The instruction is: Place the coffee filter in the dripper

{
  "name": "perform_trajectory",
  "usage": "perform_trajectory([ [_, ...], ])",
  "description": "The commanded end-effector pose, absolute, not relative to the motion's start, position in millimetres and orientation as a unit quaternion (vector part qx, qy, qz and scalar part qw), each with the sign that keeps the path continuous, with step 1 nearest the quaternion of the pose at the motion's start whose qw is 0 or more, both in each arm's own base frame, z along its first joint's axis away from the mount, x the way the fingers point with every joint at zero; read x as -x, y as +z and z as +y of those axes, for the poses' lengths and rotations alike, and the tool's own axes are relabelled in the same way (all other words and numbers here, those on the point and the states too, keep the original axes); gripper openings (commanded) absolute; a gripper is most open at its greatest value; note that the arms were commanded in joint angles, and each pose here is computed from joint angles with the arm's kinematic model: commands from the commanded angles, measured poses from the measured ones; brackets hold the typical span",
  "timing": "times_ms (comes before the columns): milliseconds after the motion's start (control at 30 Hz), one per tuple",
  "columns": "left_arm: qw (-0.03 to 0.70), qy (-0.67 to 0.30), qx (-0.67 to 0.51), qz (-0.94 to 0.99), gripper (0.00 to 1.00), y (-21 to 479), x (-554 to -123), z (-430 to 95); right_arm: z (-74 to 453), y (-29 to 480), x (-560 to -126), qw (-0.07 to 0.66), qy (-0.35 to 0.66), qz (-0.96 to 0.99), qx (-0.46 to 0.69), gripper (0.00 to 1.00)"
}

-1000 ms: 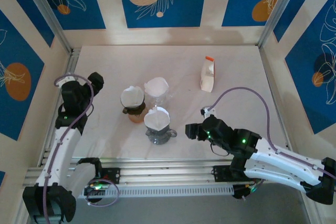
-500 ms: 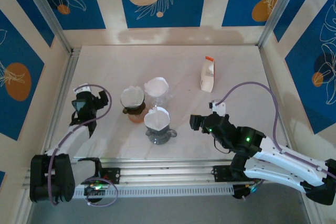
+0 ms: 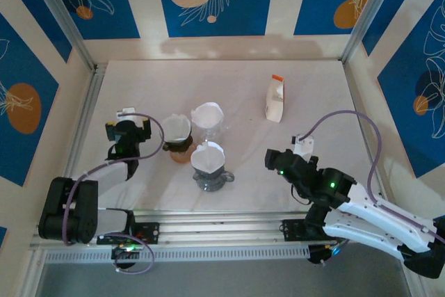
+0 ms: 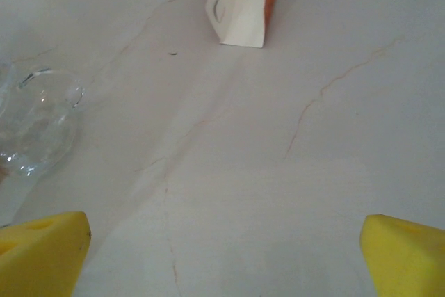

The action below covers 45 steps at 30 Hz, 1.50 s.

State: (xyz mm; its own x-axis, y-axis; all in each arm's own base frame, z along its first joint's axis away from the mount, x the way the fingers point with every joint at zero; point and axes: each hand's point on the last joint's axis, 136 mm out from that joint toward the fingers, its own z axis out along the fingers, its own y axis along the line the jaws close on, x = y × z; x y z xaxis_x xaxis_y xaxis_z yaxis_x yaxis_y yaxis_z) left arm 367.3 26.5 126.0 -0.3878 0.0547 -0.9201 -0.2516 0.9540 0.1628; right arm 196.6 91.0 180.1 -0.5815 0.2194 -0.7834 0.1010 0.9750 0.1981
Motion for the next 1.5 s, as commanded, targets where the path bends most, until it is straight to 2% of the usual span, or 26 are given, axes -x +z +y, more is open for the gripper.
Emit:
perform_trajectory([
  [0, 0.582, 0.142, 0.086, 0.796, 1.0, 138, -369, 30, 80, 183, -197, 0.46, 0.067, 0.877, -0.12, 0.99],
  [33, 0.604, 0.131, 0.087, 0.781, 1.0, 143, -370, 28, 78, 182, -196, 0.458, 0.066, 0.878, -0.123, 0.99],
  [133, 0.598, 0.123, 0.074, 0.789, 1.0, 132, -373, 24, 75, 180, -196, 0.456, 0.059, 0.879, -0.125, 0.99],
  [300, 0.626, 0.122, 0.086, 0.765, 1.0, 120, -366, 27, 75, 176, -199, 0.463, 0.06, 0.876, -0.119, 0.99],
  [467, 0.586, 0.111, 0.078, 0.799, 1.0, 110, -380, 25, 93, 179, -204, 0.484, 0.092, 0.869, -0.051, 0.99],
  [600, 0.585, 0.108, 0.078, 0.8, 1.0, 110, -383, 25, 81, 177, -203, 0.501, 0.101, 0.854, -0.095, 0.99],
  [867, 0.581, 0.099, 0.067, 0.805, 1.0, 107, -385, 22, 76, 173, -198, 0.531, 0.151, 0.827, -0.106, 0.99],
  [1467, 0.612, 0.071, 0.071, 0.784, 1.0, 112, -374, 22, 81, 173, -206, 0.535, 0.131, 0.83, -0.086, 0.99],
])
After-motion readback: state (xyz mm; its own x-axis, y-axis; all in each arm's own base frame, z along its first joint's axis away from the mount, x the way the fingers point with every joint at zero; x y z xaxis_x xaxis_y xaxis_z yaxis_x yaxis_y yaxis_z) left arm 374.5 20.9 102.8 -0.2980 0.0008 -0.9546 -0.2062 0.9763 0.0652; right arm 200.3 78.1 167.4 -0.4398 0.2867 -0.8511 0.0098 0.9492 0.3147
